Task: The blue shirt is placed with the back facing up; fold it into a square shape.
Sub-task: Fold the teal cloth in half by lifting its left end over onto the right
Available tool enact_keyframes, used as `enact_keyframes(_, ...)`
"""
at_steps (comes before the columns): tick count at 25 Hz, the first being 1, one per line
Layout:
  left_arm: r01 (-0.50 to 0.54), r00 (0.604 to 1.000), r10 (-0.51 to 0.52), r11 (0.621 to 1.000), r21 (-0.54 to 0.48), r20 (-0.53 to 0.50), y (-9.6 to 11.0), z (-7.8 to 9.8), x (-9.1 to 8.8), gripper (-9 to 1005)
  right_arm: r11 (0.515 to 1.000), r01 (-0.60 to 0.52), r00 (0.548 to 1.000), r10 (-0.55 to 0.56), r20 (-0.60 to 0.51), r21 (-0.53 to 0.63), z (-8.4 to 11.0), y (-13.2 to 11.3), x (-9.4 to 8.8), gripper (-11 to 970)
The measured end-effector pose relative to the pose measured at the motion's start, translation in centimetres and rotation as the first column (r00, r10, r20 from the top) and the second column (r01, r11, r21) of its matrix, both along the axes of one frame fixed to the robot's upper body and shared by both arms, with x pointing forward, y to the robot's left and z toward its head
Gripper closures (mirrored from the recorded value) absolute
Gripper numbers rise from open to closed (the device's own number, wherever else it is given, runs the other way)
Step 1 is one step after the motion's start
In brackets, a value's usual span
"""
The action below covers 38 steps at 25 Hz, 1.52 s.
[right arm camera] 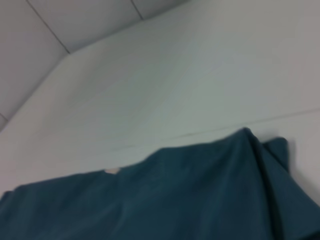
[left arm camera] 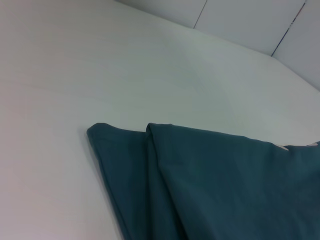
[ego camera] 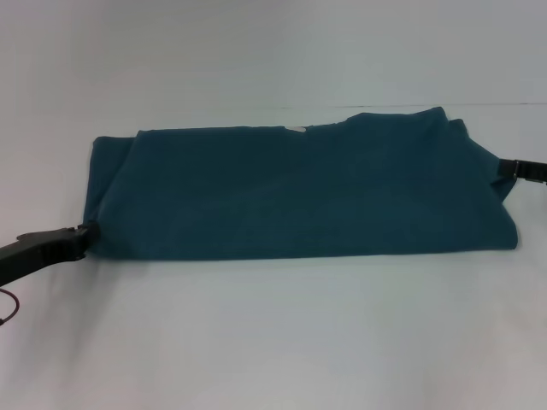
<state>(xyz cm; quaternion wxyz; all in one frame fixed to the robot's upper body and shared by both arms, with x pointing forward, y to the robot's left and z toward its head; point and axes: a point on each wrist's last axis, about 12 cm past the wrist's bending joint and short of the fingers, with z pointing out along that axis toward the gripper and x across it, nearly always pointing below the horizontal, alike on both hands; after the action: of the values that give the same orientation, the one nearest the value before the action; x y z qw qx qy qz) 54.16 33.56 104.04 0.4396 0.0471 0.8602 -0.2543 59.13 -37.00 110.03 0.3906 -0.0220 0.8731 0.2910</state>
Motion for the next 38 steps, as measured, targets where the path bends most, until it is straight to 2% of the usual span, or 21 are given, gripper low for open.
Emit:
enact_keyframes(9, 0.001, 1.0, -0.001, 1.0, 0.004, 0.006, 0.1, 0.2, 0.1, 991, 0.999, 0.045, 0.995, -0.047, -0.092, -0.016, -1.0, -0.6, -0.5, 259)
enact_keyframes(17, 0.0, 1.0, 0.0, 1.0, 0.005, 0.007, 0.1, 0.2, 0.2, 988, 0.999, 0.053, 0.986, -0.052, -0.159, 0.002, -2.7, 0.2, -1.1, 285)
enact_keyframes(21, -0.001, 1.0, 0.001, 1.0, 0.006, 0.007, 0.1, 0.2, 0.2, 986, 0.999, 0.051, 0.984, -0.05, -0.17, 0.002, -3.4, 0.8, -1.2, 298)
enact_keyframes(32, -0.004, 1.0, 0.004, 1.0, 0.011, 0.009, 0.2, 0.3, 0.3, 982, 0.999, 0.051, 0.986, -0.049, -0.162, 0.009, -3.8, 2.2, -0.7, 333)
enact_keyframes(37, -0.002, 1.0, 0.002, 1.0, 0.013, 0.012, 0.2, 0.4, 0.4, 980, 0.999, 0.048, 0.988, -0.047, -0.15, -0.001, -3.8, 2.4, -0.6, 566)
enact_keyframes(38, -0.002, 1.0, 0.002, 1.0, 0.013, 0.013, 0.2, 0.4, 0.5, 979, 0.999, 0.047, 0.988, -0.047, -0.148, -0.003, -3.8, 2.4, -0.6, 588)
